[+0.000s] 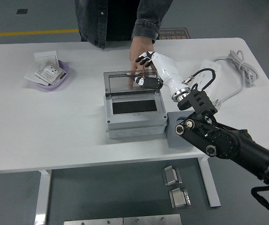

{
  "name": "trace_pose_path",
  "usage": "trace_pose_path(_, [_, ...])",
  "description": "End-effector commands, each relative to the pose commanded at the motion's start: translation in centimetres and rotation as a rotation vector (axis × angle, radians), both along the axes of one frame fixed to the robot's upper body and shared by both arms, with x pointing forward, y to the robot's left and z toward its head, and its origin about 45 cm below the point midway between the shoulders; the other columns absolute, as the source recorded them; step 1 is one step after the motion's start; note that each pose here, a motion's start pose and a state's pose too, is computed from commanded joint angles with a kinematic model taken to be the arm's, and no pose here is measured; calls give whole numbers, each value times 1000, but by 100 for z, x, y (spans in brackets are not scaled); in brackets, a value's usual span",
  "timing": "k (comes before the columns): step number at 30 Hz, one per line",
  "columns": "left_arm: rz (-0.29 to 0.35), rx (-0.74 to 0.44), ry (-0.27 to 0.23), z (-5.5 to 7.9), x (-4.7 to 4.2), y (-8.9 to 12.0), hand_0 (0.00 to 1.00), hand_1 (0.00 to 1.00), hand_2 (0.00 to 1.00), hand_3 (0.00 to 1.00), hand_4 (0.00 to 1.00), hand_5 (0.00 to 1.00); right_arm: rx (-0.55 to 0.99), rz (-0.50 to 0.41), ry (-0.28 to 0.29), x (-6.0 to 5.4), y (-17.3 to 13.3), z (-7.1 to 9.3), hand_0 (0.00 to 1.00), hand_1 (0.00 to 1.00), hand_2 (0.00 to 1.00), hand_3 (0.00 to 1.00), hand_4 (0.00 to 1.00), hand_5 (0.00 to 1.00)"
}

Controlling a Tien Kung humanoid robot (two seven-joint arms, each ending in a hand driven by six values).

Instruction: Pick up the cylinder from the cube,place it in the box,flap close box

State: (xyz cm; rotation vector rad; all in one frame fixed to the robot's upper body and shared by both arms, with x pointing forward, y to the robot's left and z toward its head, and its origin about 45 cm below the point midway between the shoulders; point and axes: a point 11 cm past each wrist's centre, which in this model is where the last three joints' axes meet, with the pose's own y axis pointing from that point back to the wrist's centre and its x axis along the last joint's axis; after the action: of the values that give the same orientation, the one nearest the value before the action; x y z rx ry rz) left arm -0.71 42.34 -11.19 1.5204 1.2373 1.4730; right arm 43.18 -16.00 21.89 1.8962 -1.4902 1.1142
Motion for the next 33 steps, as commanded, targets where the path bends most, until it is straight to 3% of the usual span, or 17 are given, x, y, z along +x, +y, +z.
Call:
trace_pose_path(10, [6,1,0,0,-15,3,640,638,474,611,682,330,23,9,40,-232,-176,-169,640,516,585,599,832,254])
trace_pose_path(24, [11,3,-5,2,-14,11,640,639,474,611,682,328,47,60,26,-488,-147,-106,634,506,597,595,827,254])
trace_pose_path(33, [11,4,-6,4,-9,17,640,639,474,612,683,327,61,101,57,-584,-22,-184,628,506,600,595,824,253])
